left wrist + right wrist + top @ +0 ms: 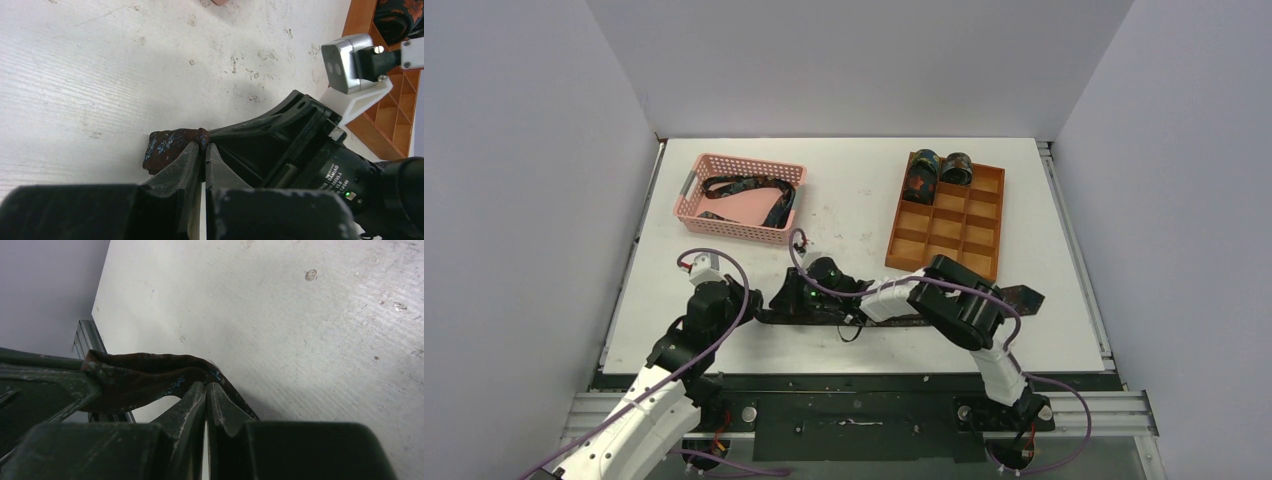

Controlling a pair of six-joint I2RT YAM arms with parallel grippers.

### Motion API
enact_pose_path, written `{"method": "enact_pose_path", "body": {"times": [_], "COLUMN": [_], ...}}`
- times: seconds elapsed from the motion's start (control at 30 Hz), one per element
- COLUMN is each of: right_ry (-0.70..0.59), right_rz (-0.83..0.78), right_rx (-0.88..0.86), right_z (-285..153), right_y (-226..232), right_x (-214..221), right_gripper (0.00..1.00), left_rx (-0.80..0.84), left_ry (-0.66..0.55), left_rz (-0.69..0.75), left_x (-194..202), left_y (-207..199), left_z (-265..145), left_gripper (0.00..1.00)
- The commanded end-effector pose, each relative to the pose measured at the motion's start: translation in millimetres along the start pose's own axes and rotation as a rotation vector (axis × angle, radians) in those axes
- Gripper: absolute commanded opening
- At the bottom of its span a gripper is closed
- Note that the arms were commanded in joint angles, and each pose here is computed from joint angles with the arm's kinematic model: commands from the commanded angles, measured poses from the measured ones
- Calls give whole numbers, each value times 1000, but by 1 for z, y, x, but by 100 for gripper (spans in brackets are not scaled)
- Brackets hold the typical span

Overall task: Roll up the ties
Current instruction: Roll the tie at the center of the board.

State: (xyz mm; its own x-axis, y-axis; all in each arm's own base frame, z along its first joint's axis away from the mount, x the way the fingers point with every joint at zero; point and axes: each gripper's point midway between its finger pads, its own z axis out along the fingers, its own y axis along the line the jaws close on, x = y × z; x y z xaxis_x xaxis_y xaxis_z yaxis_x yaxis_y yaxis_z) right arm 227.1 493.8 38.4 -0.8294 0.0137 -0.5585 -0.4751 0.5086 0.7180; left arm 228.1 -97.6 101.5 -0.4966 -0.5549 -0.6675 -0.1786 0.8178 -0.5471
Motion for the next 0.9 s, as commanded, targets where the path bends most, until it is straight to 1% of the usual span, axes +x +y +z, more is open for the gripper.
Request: {"method": "enact_pose_path", "body": {"times": [0.0, 0.1, 0.27, 0.4, 0.57, 0.73, 0.87], "right_ry": [-91, -121, -180, -221, -266, -276, -274], "right_rz": [-46, -58, -128, -178, -205, -219, -221], "right_rx": [-43, 3, 152, 259, 328, 371, 385], "right_z": [-20, -33, -68, -103, -143, -163, -167], "right_y": [29, 23, 0, -20, -32, -39, -42], "right_x": [-33, -40, -49, -53, -54, -52, -50], "right_gripper": [5, 5, 5, 5, 5, 5, 5], "left_rx": [43, 47, 28, 16, -9, -27, -31], "left_ry": [-52, -42, -8, 12, 52, 83, 99], "left_rz": [14, 37, 89, 159, 257, 290, 319], "left_x": [-14, -13, -2, 6, 24, 38, 45], "left_y": [-13, -16, -17, -27, -41, -45, -45], "left_z": [0, 0, 4, 6, 13, 20, 19], "left_gripper": [0, 0, 0, 0, 0, 0, 0]}}
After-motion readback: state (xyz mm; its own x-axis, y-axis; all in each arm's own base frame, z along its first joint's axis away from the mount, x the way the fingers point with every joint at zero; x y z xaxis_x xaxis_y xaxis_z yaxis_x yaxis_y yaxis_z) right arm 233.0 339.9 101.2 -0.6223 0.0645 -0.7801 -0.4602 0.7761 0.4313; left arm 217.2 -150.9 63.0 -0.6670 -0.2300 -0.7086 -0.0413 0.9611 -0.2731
